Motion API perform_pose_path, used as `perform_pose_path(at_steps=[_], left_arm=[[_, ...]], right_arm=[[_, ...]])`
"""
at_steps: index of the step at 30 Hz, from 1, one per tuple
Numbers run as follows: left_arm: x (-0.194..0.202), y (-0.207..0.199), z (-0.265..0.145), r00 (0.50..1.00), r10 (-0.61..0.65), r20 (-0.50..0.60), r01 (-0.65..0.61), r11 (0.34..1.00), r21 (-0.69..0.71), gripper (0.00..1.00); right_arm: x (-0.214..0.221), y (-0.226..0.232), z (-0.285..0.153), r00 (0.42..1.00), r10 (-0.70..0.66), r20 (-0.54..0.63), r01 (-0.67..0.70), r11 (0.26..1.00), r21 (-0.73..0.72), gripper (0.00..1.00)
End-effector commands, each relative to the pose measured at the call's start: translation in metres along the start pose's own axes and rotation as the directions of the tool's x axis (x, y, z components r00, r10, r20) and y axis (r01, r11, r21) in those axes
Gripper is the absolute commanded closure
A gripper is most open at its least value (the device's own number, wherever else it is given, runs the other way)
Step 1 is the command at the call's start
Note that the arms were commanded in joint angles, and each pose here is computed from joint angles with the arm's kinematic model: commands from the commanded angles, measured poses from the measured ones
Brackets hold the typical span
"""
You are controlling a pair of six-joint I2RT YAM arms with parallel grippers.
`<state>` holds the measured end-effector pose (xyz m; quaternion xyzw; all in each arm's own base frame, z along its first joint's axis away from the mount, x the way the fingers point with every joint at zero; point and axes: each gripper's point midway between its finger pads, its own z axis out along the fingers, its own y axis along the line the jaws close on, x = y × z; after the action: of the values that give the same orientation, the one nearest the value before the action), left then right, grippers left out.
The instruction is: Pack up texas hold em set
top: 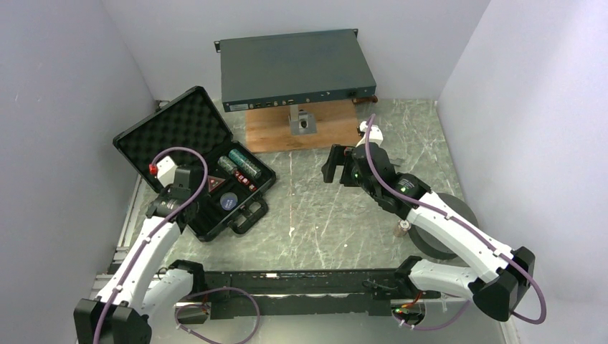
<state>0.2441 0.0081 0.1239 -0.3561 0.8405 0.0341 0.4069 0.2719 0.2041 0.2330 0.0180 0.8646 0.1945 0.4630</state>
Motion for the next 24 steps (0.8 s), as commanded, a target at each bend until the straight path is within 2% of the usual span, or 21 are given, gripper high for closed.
perform_pose_path(at_steps=[1, 11, 24], left_arm=[[-0.029, -0.022, 0.004, 0.994, -0.088, 0.061, 0.084, 0.994, 0.064, 1.0], [-0.028, -0.031, 0.028, 0.999, -0.042, 0.012, 0.041, 0.996, 0.075, 1.0], [-0.02, -0.02, 0.055, 0.998, -0.043, -0.054, 0.044, 0.999, 0.017, 1.0]], right_arm=[[-0.01, -0.002, -0.002, 0.999, 0.008, 0.041, -0.008, 1.0, 0.002, 0.0], [-0.006, -0.01, 0.003, 0.999, -0.001, 0.034, 0.001, 1.0, 0.019, 0.0], [0.0, -0.02, 0.014, 1.0, 0.003, 0.008, -0.003, 0.999, 0.033, 0.0]])
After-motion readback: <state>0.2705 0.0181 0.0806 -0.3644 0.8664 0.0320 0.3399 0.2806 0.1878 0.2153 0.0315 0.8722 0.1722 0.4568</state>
